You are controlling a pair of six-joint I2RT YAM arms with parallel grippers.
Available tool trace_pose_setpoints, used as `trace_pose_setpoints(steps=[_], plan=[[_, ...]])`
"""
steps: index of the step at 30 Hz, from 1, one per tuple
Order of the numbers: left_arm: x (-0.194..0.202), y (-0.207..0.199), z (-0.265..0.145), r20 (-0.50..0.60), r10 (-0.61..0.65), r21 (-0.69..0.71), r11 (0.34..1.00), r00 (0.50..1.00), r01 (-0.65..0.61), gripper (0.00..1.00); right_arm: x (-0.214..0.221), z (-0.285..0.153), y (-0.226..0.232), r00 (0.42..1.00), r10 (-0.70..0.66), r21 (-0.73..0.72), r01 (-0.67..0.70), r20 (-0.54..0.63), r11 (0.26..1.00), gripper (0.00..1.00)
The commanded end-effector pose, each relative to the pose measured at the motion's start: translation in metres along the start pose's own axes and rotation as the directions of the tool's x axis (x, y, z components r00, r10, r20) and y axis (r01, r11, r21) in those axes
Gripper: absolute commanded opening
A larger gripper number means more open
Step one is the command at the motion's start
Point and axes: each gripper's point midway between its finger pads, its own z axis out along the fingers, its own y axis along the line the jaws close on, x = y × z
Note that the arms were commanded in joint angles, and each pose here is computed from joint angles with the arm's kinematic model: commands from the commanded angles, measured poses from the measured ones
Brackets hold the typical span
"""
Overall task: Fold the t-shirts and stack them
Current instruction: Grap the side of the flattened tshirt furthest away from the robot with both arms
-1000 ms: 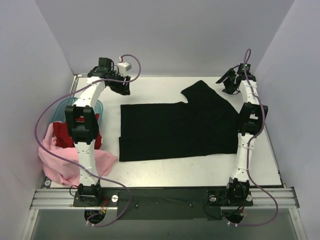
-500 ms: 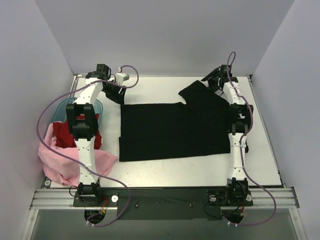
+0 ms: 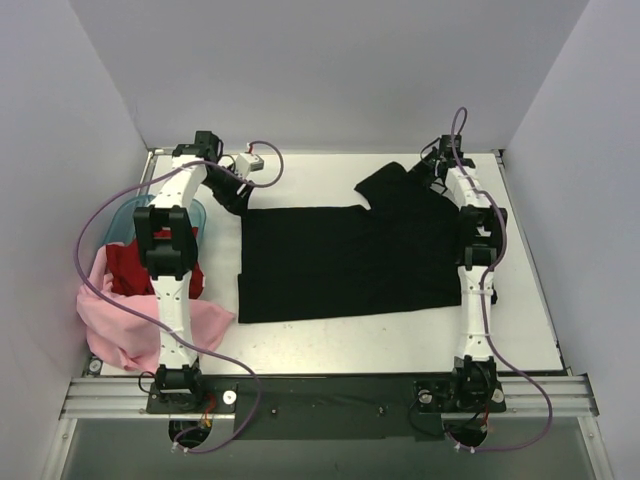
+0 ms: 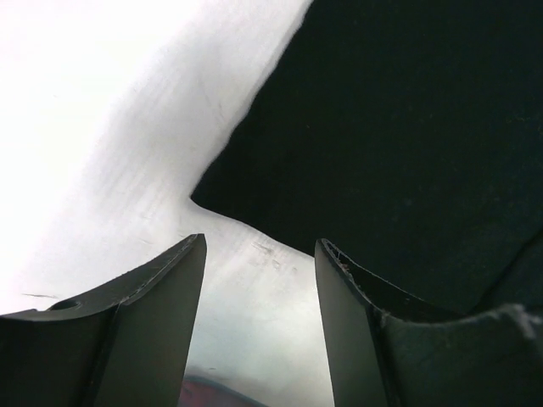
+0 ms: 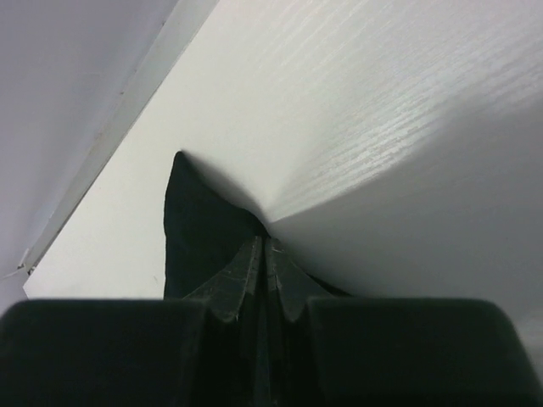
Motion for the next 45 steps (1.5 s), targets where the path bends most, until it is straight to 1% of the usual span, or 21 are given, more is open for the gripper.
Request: trace_pose_setpoints(steps=[1,6,11,17,19,21,22,24,25,26,27,28,29,30,33,36,39,40,43,44,45], plan=[[-0.021,0.008,-0.002,0.053,0.119,0.006,0.993,0.991,-0.119,0.65,-0.014,-0.041,0.030,0.996,-0.088,-0.056,0.089,0.018,0.994,0.00],[-0.015,0.016,0.018,-0.007,0.161,-0.004,0.987,0.987,-0.161,0.68,-0.011,-0.073,0.046,0.985,-0.170,-0.101,0.170,0.015,0.980,0.00],[-0.027,0.029,0.026,0.019,0.182,-0.051,0.982,0.983,-0.181,0.69,-0.008,-0.094,0.050,0.976,-0.217,-0.109,0.217,0.017,0.970,0.00],[-0.025,0.016,0.038,0.005,0.228,0.009,0.974,0.974,-0.228,0.67,-0.002,-0.107,0.052,0.968,-0.250,-0.113,0.249,0.004,0.962,0.00],[-0.025,0.011,0.040,0.009,0.236,0.033,0.971,0.972,-0.236,0.63,-0.001,-0.109,0.053,0.967,-0.255,-0.119,0.254,0.001,0.960,0.00],[-0.022,0.007,0.039,0.008,0.237,0.064,0.969,0.971,-0.237,0.53,0.000,-0.111,0.053,0.967,-0.256,-0.123,0.254,-0.003,0.959,0.00],[-0.014,0.002,0.041,-0.018,0.224,0.094,0.971,0.974,-0.222,0.51,0.001,-0.113,0.056,0.966,-0.258,-0.129,0.255,-0.004,0.958,0.00],[-0.008,-0.003,0.038,-0.036,0.253,0.126,0.961,0.967,-0.247,0.46,0.000,-0.116,0.058,0.966,-0.259,-0.133,0.257,0.000,0.957,0.00],[-0.005,-0.005,0.036,-0.041,0.253,0.135,0.960,0.967,-0.245,0.39,0.001,-0.117,0.059,0.965,-0.262,-0.136,0.259,-0.003,0.956,0.00],[-0.002,-0.008,0.036,-0.052,0.263,0.151,0.956,0.963,-0.253,0.36,0.000,-0.120,0.061,0.964,-0.265,-0.139,0.262,0.002,0.955,0.00],[-0.002,-0.011,0.035,-0.051,0.265,0.160,0.954,0.963,-0.254,0.25,0.002,-0.120,0.061,0.964,-0.266,-0.140,0.264,-0.002,0.954,0.00],[-0.002,-0.014,0.032,-0.051,0.267,0.171,0.952,0.962,-0.255,0.18,0.000,-0.123,0.063,0.963,-0.269,-0.144,0.266,0.002,0.953,0.00],[-0.004,-0.017,0.031,-0.037,0.272,0.182,0.948,0.961,-0.262,0.04,0.002,-0.125,0.063,0.964,-0.267,-0.144,0.264,-0.004,0.954,0.00],[-0.005,-0.022,0.027,-0.033,0.274,0.194,0.945,0.961,-0.263,0.00,0.001,-0.131,0.066,0.963,-0.271,-0.150,0.268,0.000,0.952,0.00],[-0.014,-0.029,0.017,-0.004,0.266,0.195,0.946,0.964,-0.260,0.00,0.009,-0.141,0.060,0.958,-0.285,-0.141,0.279,-0.026,0.950,0.00],[-0.026,-0.028,0.002,0.024,0.243,0.137,0.960,0.970,-0.244,0.00,0.020,-0.161,0.045,0.953,-0.299,-0.112,0.292,-0.051,0.950,0.00],[-0.034,-0.024,-0.010,0.051,0.264,0.069,0.961,0.963,-0.267,0.00,0.023,-0.186,0.033,0.950,-0.308,-0.098,0.303,-0.047,0.948,0.00],[-0.034,-0.028,-0.018,0.055,0.275,0.059,0.959,0.960,-0.278,0.00,0.033,-0.188,0.019,0.952,-0.298,-0.079,0.292,-0.076,0.953,0.00],[-0.028,-0.035,-0.026,0.041,0.294,0.059,0.953,0.955,-0.296,0.00,0.037,-0.211,0.002,0.956,-0.282,-0.071,0.277,-0.085,0.958,0.00],[-0.027,-0.038,-0.029,0.035,0.301,0.061,0.951,0.953,-0.303,0.00,0.046,-0.213,-0.012,0.957,-0.265,-0.050,0.261,-0.114,0.964,0.00],[-0.024,-0.040,-0.031,0.018,0.299,0.065,0.952,0.954,-0.299,0.00,0.045,-0.224,-0.011,0.956,-0.275,-0.054,0.271,-0.103,0.961,0.00]])
